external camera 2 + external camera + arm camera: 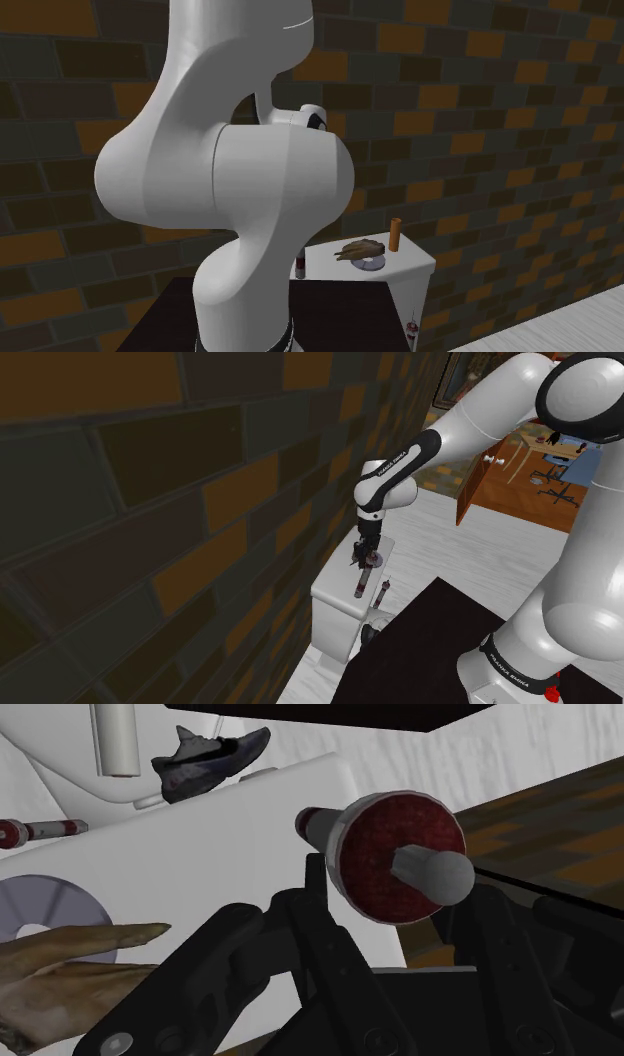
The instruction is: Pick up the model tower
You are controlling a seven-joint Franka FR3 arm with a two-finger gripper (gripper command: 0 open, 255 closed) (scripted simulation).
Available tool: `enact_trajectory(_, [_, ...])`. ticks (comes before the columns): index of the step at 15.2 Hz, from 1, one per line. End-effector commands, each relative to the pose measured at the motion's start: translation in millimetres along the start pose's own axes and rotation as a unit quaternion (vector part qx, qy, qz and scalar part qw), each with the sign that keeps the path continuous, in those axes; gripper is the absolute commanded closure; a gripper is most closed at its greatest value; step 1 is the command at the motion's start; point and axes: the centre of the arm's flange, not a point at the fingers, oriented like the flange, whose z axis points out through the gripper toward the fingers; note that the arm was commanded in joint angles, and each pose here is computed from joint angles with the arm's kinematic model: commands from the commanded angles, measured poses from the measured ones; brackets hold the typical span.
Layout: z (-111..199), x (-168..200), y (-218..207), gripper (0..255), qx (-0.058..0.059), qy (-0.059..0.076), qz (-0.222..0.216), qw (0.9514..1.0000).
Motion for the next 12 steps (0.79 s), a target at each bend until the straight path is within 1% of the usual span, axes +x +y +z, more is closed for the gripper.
enact_trajectory(1, [-10.2,-3.8,-2.2,255,0.0,0.0,0.0,1.0])
enact_trajectory(11, [-60.8,-17.0,-9.9,255,0.0,0.0,0.0,1.0])
enact_trajectory(12, [-61.5,-17.3,-10.0,255,0.0,0.0,0.0,1.0])
